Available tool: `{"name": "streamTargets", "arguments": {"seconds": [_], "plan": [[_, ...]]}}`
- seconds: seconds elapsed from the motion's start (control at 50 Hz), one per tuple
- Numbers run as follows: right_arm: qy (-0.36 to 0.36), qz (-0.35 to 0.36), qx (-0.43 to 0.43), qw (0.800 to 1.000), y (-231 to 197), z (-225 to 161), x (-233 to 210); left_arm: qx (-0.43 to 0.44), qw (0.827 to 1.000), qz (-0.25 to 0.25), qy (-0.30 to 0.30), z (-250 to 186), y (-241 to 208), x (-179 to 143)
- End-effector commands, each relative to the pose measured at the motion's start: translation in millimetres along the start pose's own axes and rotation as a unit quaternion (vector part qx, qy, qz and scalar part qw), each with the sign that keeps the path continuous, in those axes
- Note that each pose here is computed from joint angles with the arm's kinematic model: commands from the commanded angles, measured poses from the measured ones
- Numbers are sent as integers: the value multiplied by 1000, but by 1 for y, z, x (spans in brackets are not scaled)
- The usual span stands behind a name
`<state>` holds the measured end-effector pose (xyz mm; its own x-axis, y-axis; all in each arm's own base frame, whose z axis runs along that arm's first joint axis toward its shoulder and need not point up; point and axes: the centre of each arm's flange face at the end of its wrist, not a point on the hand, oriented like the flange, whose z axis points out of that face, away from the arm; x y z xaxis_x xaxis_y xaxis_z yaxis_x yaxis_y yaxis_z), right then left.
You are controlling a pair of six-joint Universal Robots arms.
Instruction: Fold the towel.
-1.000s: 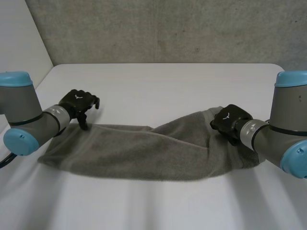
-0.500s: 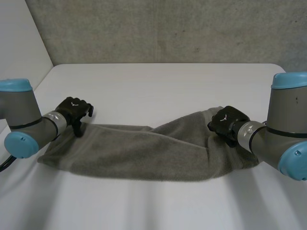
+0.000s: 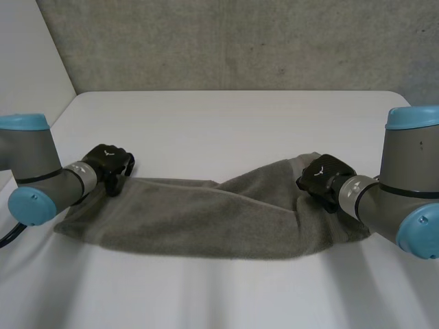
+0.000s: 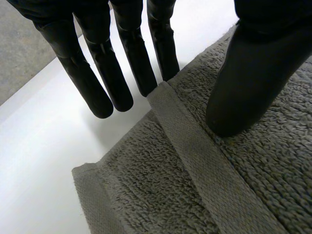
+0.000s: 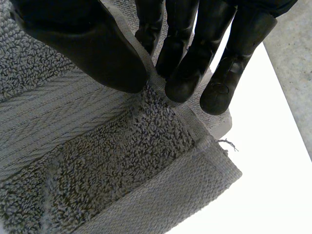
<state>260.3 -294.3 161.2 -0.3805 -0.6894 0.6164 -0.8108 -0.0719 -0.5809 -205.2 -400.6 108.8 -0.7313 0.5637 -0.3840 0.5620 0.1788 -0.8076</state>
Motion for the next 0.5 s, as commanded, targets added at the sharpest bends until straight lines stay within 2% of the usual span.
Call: {"name": "streamTargets", "arguments": {"seconds": [0.02, 0.22, 0.5], "plan": [[0, -1, 0, 1000, 0, 0, 0, 4, 1000, 3, -11, -4, -6, -4], [1, -1, 0, 1000, -1, 0, 0, 23, 999, 9, -24, -21, -23, -9], [2, -1, 1, 1000, -1, 0, 1, 18, 1000, 5, -20, -35, -21, -3]]}}
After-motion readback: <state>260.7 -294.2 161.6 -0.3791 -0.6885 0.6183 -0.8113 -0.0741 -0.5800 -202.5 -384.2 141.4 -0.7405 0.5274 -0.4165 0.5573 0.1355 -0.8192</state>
